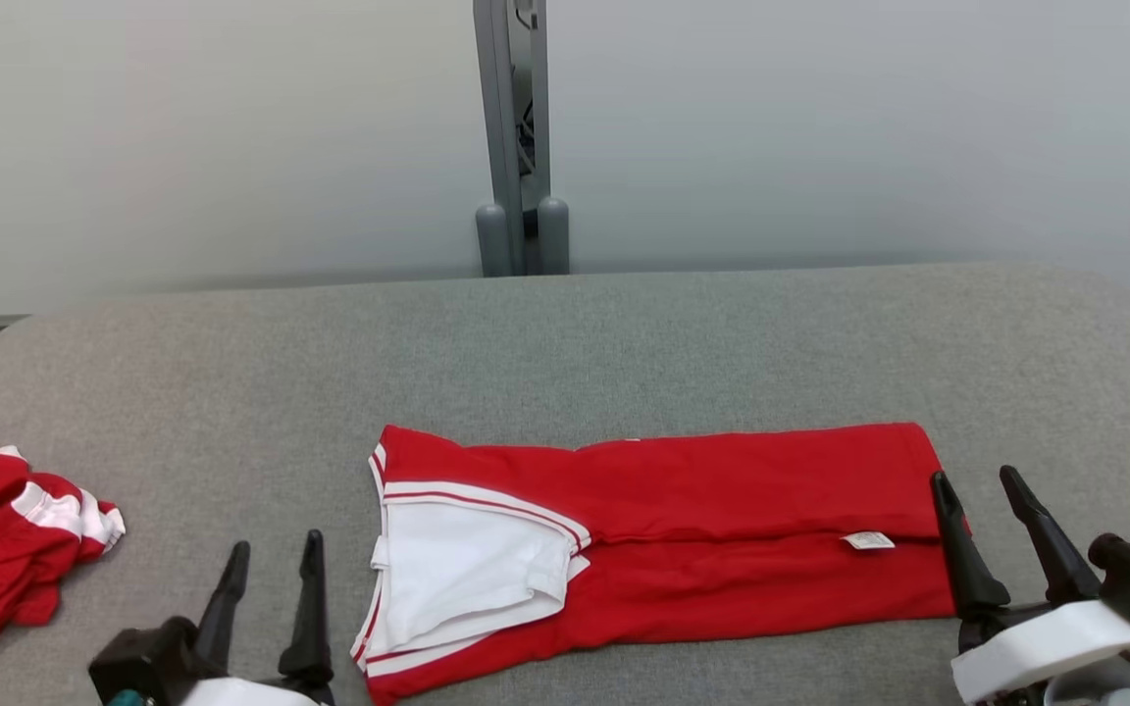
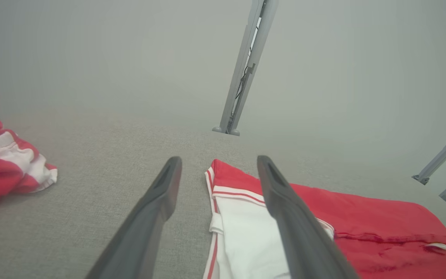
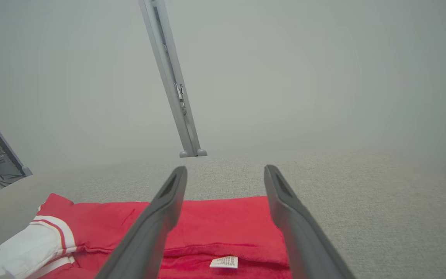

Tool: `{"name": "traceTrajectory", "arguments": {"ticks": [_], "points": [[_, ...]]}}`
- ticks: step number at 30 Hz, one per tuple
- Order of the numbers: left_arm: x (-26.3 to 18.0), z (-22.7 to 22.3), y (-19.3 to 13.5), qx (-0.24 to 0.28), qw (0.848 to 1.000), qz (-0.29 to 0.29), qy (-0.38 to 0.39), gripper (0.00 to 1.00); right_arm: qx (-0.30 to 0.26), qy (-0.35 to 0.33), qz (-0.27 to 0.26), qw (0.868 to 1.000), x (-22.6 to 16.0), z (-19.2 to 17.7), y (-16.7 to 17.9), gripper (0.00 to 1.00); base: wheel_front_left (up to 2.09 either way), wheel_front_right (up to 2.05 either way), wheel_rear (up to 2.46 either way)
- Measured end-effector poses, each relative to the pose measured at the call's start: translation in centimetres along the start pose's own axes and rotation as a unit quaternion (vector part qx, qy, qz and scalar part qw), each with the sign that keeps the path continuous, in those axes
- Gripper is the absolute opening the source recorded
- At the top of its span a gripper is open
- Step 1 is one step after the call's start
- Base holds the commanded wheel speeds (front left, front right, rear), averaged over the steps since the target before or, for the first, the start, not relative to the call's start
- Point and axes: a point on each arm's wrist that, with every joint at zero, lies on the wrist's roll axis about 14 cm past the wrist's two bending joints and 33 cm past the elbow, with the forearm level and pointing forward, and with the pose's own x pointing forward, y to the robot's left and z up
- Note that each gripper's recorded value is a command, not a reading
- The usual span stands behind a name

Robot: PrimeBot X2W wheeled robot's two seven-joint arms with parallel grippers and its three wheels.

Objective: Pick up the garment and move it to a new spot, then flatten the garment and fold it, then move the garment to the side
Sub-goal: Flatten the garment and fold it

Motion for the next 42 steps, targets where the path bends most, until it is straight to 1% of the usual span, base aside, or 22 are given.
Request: {"name": "traceTrajectory", "arguments": {"ticks": [2,4,6,9,11,13,16,18,22,27,37,41,42], "points": [[-0.6,0.1,-0.6,0.004,1.000,-0.006,-0.010,1.00,0.005,-0.024,-0.005,1.000,-0.5,1.2,0.3,1.00,0.00,0.00,0.00],[-1.3,0.3,-0.8,0.011,1.000,-0.010,-0.019,1.00,-0.001,-0.030,-0.006,1.000,-1.5,1.3,0.7,1.00,0.00,0.00,0.00],[-2.1,0.1,-0.8,0.013,1.000,-0.009,-0.023,1.00,-0.002,-0.029,-0.007,1.000,-2.6,1.0,1.1,1.00,0.00,0.00,0.00],[-3.3,-0.6,-1.1,0.008,1.000,-0.013,-0.022,1.00,-0.018,-0.029,-0.003,0.999,-3.8,0.9,1.5,1.00,0.00,0.00,0.00],[-4.0,-0.8,-0.8,0.025,0.999,-0.013,-0.022,1.00,-0.021,-0.024,-0.003,0.999,-4.7,0.4,1.7,1.00,0.00,0.00,0.00],[-4.2,-0.8,-0.5,0.029,0.999,-0.009,-0.025,1.00,-0.021,-0.019,-0.004,1.000,-5.2,0.0,1.8,1.00,0.00,0.00,0.00],[-4.8,-0.6,-0.6,0.020,0.999,-0.008,-0.034,1.00,-0.015,-0.011,-0.013,1.000,-6.3,-0.7,1.7,1.00,0.00,0.00,0.00],[-5.0,-0.3,-0.7,0.032,0.999,-0.013,-0.041,1.00,-0.013,-0.010,-0.017,1.000,-6.8,-0.8,1.6,1.00,0.00,0.00,0.00],[-5.6,-0.5,-0.5,0.039,0.998,-0.008,-0.042,1.00,-0.004,-0.006,-0.022,1.000,-7.6,-1.3,1.7,1.00,0.00,0.00,0.00],[-5.7,-0.7,-0.9,0.054,0.998,-0.018,-0.041,1.00,0.001,-0.007,-0.027,1.000,-8.0,-1.3,1.5,1.00,0.00,0.00,0.00],[-5.7,-1.1,-0.7,0.060,0.997,-0.019,-0.035,1.00,0.005,0.004,-0.028,1.000,-7.9,-1.9,1.3,1.00,0.00,0.00,0.00],[-5.5,-1.3,-0.6,0.064,0.997,-0.018,-0.031,1.00,0.015,0.017,-0.040,0.999,-7.2,-2.7,0.6,1.00,0.00,0.00,0.00],[-5.5,-1.6,-0.4,0.061,0.998,-0.014,-0.026,1.00,0.014,0.019,-0.036,0.999,-6.8,-2.8,0.7,1.00,0.00,0.00,0.00]]}}
